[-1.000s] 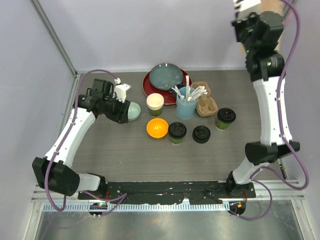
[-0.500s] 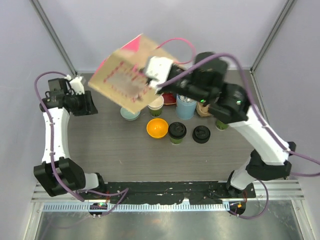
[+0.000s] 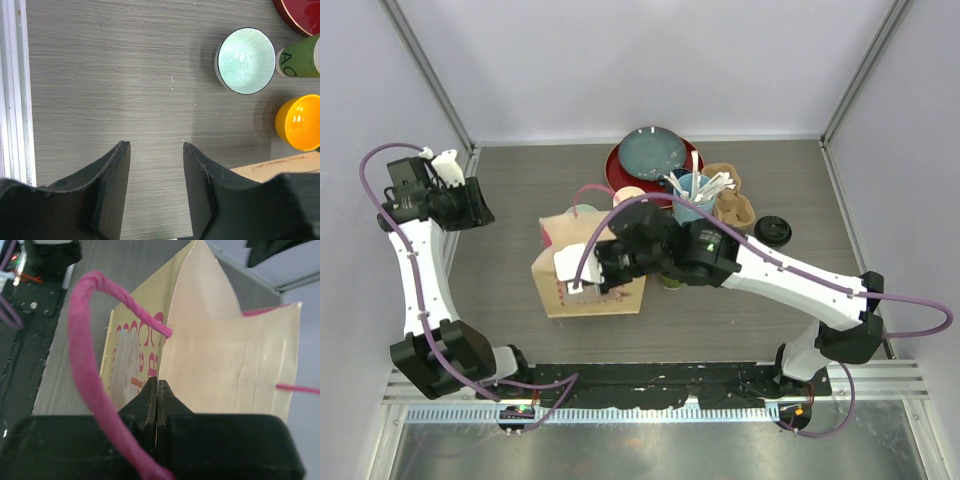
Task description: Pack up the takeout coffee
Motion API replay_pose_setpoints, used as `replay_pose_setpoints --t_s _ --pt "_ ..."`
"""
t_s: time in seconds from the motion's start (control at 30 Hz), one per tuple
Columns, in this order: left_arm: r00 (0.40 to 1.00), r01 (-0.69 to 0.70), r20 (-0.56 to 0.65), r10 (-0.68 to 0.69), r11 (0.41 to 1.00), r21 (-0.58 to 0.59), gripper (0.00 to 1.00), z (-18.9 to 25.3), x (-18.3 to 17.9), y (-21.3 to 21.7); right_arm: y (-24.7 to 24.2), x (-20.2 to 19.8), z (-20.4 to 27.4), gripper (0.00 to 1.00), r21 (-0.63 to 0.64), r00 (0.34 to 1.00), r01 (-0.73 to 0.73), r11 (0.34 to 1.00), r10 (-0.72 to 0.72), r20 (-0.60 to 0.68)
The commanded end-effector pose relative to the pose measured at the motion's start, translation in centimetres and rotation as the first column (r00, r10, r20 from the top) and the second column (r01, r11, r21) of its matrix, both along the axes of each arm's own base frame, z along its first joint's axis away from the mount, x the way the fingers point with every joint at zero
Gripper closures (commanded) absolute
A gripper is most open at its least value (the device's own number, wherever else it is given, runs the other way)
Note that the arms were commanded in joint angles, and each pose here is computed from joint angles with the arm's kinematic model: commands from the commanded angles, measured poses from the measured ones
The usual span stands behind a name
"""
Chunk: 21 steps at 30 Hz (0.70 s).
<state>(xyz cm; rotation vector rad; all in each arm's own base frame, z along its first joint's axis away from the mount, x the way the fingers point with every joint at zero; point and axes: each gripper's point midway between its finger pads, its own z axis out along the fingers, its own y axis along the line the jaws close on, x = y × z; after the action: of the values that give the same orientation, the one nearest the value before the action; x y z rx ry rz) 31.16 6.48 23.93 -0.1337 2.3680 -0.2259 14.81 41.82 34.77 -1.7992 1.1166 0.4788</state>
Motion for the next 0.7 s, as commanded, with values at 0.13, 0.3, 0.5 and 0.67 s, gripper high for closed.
replay_pose_setpoints --t_s 0.13,0.3,0.5,0.67 --pt "0.997 0.043 0.065 -0.043 0.999 0.009 0.49 2.0 -0.4 -0.8 2.6 -3.0 -3.3 0.99 0.009 0.992 -0.095 0.995 0.095 -0.077" --pt "0.997 0.051 0.058 -0.051 0.999 0.007 0.49 1.6 -0.4 -0.8 3.1 -2.8 -5.9 0.99 -0.013 0.990 -0.049 0.999 0.047 -0.132" --pt "0.996 0.063 0.069 -0.062 0.998 -0.012 0.49 2.0 -0.3 -1.2 3.9 -1.5 -7.6 0.99 -0.037 0.992 0.016 0.999 -0.020 -0.125" --pt "0.995 0.068 0.068 -0.067 0.998 -0.016 0.48 1.9 -0.2 -1.3 4.4 -1.6 -8.4 0.99 -0.064 0.992 -0.004 0.998 -0.004 -0.128"
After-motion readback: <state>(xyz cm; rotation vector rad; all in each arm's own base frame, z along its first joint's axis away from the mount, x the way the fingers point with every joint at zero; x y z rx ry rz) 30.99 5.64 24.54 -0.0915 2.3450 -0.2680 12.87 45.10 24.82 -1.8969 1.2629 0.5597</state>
